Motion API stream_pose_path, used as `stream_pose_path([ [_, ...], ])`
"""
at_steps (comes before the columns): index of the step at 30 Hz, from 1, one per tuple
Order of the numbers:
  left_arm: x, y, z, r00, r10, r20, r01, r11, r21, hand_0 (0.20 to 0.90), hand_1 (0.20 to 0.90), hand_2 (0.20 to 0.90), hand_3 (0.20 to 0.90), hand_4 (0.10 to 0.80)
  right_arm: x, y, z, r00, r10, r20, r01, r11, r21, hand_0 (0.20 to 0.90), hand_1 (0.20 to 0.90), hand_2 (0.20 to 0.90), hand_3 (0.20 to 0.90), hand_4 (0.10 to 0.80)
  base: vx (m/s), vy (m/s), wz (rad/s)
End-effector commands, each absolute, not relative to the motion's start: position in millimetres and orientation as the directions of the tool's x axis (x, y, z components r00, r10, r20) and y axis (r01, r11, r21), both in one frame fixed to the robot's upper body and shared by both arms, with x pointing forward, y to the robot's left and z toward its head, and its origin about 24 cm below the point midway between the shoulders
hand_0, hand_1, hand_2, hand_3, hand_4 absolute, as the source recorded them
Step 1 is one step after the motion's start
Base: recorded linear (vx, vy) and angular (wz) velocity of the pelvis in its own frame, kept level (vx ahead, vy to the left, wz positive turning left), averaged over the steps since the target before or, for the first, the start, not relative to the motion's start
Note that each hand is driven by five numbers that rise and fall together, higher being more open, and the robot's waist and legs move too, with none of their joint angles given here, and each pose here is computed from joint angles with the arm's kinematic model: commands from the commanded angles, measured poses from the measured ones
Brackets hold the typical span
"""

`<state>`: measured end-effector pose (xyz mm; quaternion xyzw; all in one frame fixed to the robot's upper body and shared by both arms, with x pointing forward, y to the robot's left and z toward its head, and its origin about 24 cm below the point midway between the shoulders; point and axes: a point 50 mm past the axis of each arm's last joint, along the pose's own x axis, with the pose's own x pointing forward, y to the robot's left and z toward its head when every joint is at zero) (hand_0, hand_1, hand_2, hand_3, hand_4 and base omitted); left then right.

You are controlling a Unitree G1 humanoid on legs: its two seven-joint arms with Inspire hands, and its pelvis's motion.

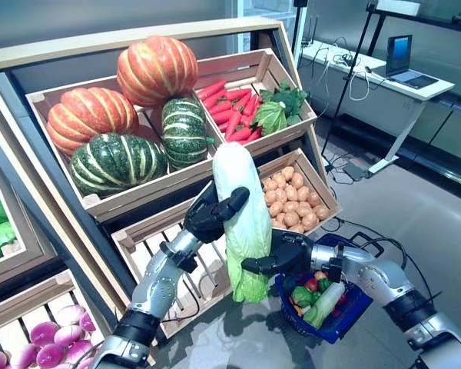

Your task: Put vegetables into the basket

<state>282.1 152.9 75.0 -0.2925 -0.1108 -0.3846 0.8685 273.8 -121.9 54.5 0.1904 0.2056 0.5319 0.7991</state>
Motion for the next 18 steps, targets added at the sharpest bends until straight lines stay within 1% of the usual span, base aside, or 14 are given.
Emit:
stream_pose_path([
  [1, 271.2, 109.4, 60.3, 0.515, -0.777, 0.363, 0.838, 0.366, -0.405, 0.300, 0.300, 0.300, 0.300, 0.400, 295.6, -81.9, 154.8, 0.223, 0.867, 0.446, -0.916, 0.029, 0.401, 0.300, 0.300, 0.300, 0.300, 0.400, 0.000, 0.000, 0.00],
  [7, 268.2, 104.6, 56.3, 0.503, -0.792, 0.346, 0.839, 0.350, -0.418, 0.300, 0.300, 0.300, 0.300, 0.400, 296.7, -83.4, 152.1, 0.242, 0.870, 0.430, -0.911, 0.052, 0.408, 0.300, 0.300, 0.300, 0.300, 0.400, 0.019, -0.003, 0.00],
  [8, 268.0, 104.3, 55.7, 0.502, -0.795, 0.340, 0.838, 0.349, -0.420, 0.436, 0.436, 0.436, 0.436, 0.491, 296.9, -83.8, 151.5, 0.247, 0.870, 0.427, -0.911, 0.057, 0.409, 0.300, 0.300, 0.300, 0.300, 0.400, 0.036, -0.004, -0.01],
  [9, 267.5, 104.5, 53.3, 0.508, -0.800, 0.320, 0.832, 0.359, -0.424, 0.693, 0.693, 0.693, 0.693, 0.662, 298.1, -85.9, 150.5, 0.259, 0.873, 0.413, -0.910, 0.078, 0.406, 0.300, 0.300, 0.300, 0.300, 0.400, 0.000, 0.000, 0.00],
  [10, 267.7, 105.5, 51.9, 0.520, -0.798, 0.305, 0.824, 0.374, -0.426, 0.900, 0.900, 0.900, 0.900, 0.800, 298.9, -87.5, 149.4, 0.268, 0.874, 0.406, -0.909, 0.091, 0.406, 0.300, 0.300, 0.300, 0.300, 0.400, 0.000, 0.000, 0.00],
  [13, 268.3, 111.3, 49.2, 0.554, -0.788, 0.268, 0.803, 0.422, -0.421, 0.900, 0.900, 0.900, 0.900, 0.800, 300.8, -95.5, 143.7, 0.316, 0.875, 0.366, -0.902, 0.158, 0.402, 0.300, 0.300, 0.300, 0.300, 0.400, 0.012, 0.000, 0.00],
  [16, 271.1, 126.2, 48.6, 0.621, -0.747, 0.238, 0.763, 0.507, -0.402, 0.900, 0.900, 0.900, 0.900, 0.800, 302.2, -108.7, 135.9, 0.375, 0.868, 0.324, -0.883, 0.228, 0.411, 0.300, 0.300, 0.300, 0.300, 0.400, 0.022, 0.001, 0.00],
  [18, 272.8, 140.3, 49.3, 0.659, -0.716, 0.229, 0.737, 0.554, -0.388, 0.900, 0.900, 0.900, 0.900, 0.800, 303.1, -121.3, 129.7, 0.432, 0.851, 0.299, -0.861, 0.290, 0.419, 0.300, 0.300, 0.300, 0.300, 0.400, 0.000, 0.000, 0.00],
])
